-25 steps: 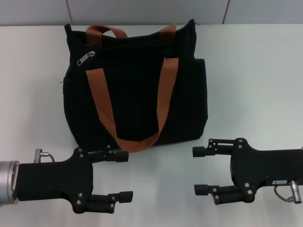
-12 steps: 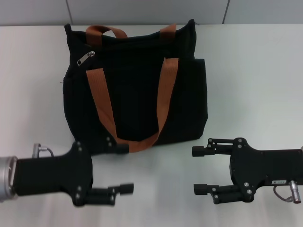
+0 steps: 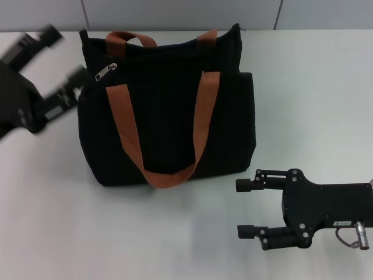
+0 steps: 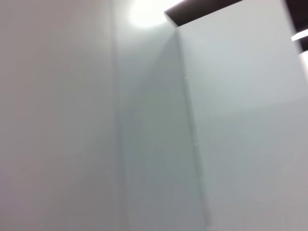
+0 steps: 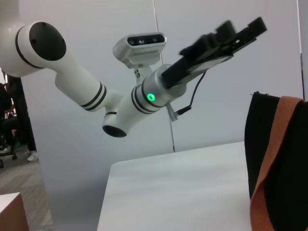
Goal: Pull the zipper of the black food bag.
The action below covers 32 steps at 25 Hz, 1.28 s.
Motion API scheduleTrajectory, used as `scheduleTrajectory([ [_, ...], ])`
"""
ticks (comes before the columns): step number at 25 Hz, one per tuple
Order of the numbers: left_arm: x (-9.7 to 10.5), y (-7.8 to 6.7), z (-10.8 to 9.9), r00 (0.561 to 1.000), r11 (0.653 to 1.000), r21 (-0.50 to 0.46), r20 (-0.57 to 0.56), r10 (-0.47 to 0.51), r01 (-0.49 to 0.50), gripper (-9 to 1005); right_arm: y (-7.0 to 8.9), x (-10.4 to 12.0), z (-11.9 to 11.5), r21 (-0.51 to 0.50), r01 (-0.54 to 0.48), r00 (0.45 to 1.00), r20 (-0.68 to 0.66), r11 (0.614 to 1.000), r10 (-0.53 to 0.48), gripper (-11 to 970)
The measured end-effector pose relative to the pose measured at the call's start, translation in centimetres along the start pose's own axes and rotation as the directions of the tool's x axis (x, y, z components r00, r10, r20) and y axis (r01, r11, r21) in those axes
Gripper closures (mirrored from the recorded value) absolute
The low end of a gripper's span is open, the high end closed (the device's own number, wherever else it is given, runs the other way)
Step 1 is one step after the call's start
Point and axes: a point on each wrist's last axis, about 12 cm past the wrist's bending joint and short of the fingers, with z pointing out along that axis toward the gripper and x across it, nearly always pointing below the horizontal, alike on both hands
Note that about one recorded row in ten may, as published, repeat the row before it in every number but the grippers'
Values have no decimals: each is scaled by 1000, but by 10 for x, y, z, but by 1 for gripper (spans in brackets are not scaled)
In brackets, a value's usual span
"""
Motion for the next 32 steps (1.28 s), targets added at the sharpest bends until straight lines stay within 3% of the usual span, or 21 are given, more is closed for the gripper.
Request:
scheduleTrajectory([
  [3, -2, 12, -4, 999, 998, -51, -44, 33, -35, 182, 0, 0, 0, 0, -1, 1000, 0, 1000, 1, 205],
  [6, -2, 36, -12, 978, 994, -84, -200, 52, -70, 182, 0, 0, 0, 0, -1, 1000, 0, 1000, 1, 205],
  [8, -2, 39, -13, 973, 994, -88, -224, 51, -73, 183, 1, 1, 0, 1, -2, 1000, 0, 1000, 2, 205],
  [10, 1, 52, -19, 937, 994, -81, -347, 37, -70, 184, 1, 1, 0, 2, -3, 1000, 0, 1000, 3, 205],
  [14, 9, 54, -16, 890, 998, -32, -455, 28, -48, 188, 1, 1, -1, 3, -3, 1000, -1, 1000, 3, 205],
  [21, 22, 57, -1, 852, 998, -12, -522, 45, -60, 195, 0, 1, -1, 2, -3, 1000, -1, 1000, 3, 206],
  [26, 31, 63, 15, 832, 993, -19, -548, 85, -113, 201, 1, 0, -1, -3, -8, 1000, 2, 1000, 8, 206],
  [32, 38, 59, 25, 821, 978, 17, -540, 185, -209, 207, 1, 0, -1, -4, -9, 1000, 4, 1000, 9, 206],
])
